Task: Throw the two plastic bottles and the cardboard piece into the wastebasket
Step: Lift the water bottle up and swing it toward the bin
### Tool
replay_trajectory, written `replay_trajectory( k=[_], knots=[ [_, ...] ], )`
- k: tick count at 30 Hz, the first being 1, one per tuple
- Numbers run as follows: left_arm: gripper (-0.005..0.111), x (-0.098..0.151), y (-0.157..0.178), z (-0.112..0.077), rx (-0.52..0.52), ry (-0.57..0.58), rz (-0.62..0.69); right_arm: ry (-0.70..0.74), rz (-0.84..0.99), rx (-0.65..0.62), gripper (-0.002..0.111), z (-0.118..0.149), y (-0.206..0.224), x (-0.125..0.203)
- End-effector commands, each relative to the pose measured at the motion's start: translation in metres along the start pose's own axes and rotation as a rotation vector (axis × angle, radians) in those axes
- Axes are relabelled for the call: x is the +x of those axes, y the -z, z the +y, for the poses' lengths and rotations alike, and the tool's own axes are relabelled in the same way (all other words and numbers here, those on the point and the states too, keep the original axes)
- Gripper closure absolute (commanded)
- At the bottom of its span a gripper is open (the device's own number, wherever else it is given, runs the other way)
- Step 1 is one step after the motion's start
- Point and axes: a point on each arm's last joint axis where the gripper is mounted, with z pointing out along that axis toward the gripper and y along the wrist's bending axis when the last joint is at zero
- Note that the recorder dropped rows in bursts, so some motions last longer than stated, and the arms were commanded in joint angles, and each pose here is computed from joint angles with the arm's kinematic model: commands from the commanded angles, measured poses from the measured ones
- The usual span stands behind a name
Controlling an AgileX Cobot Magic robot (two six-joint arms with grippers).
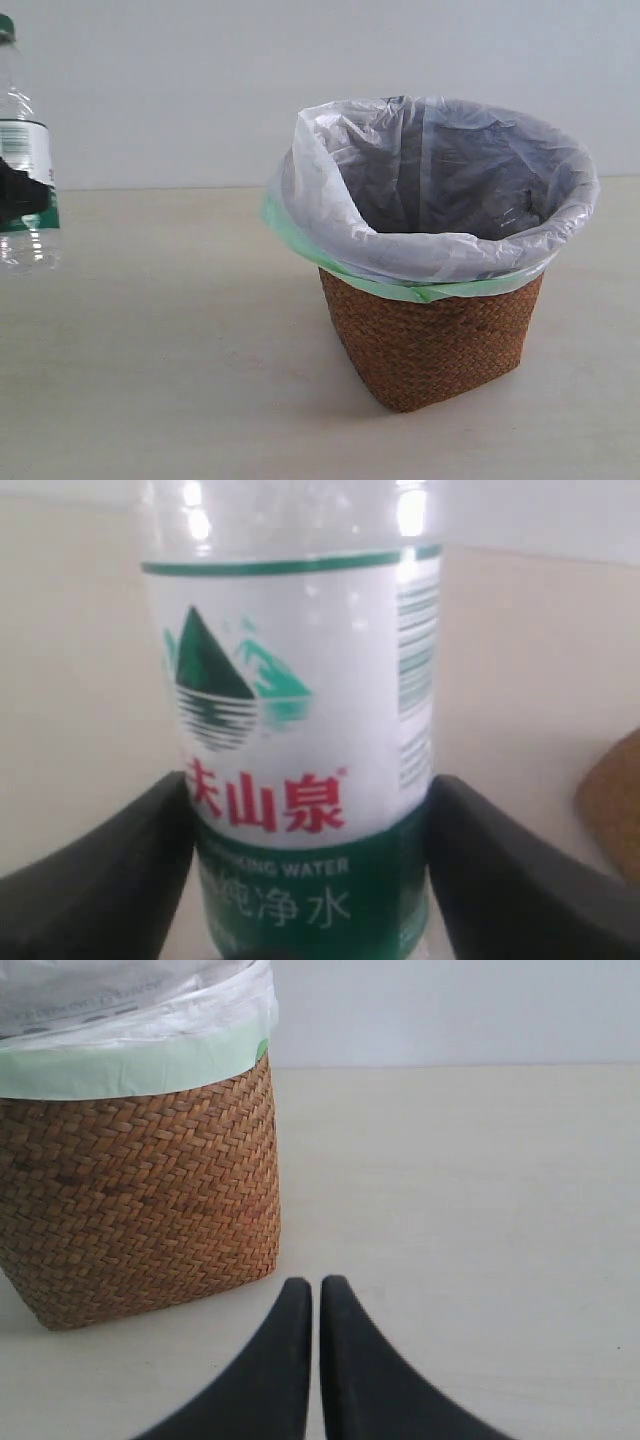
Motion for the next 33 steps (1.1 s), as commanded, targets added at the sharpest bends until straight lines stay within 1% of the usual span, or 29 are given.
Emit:
replay_trajectory(
  k=[1, 4, 8, 10, 12, 15, 17, 28, 33],
  knots=[
    [0.103, -0.001, 0.023, 0.013, -0.05, -0.031, -0.039, 0.008, -0.012, 0.007, 0.108, 0.0, 0.0, -0.001],
    [0.103, 0.004, 0.026, 0.021, -0.064, 0.0, 0.017, 0.008, -0.012, 0.007, 0.108, 0.0, 0.0, -0.001],
    [0.103, 0.012, 0.029, 0.034, -0.113, -0.044, 0.111, 0.008, -0.012, 0.007, 0.108, 0.0, 0.0, -0.001],
    [0.103, 0.015, 0.031, 0.039, -0.132, -0.044, 0.144, 0.008, -0.012, 0.007, 0.108, 0.0, 0.0, -0.001],
    [0.103, 0.017, 0.032, 0.044, -0.164, -0.019, 0.162, 0.008, -0.012, 0.007, 0.108, 0.0, 0.0, -0.001],
    [0.103, 0.019, 0.035, 0.053, -0.222, 0.047, 0.178, 0.008, -0.012, 0.007, 0.108, 0.0, 0.0, -0.001],
    [0.103, 0.02, 0.036, 0.056, -0.246, 0.047, 0.186, 0.008, -0.012, 0.007, 0.108, 0.0, 0.0, -0.001],
    [0.103, 0.017, 0.036, 0.057, -0.256, 0.032, 0.163, 0.008, -0.012, 0.007, 0.108, 0.0, 0.0, -0.001],
    [0.103, 0.02, 0.036, 0.057, -0.254, 0.029, 0.196, 0.008, -0.012, 0.007, 0.108, 0.0, 0.0, -0.001]
  ],
)
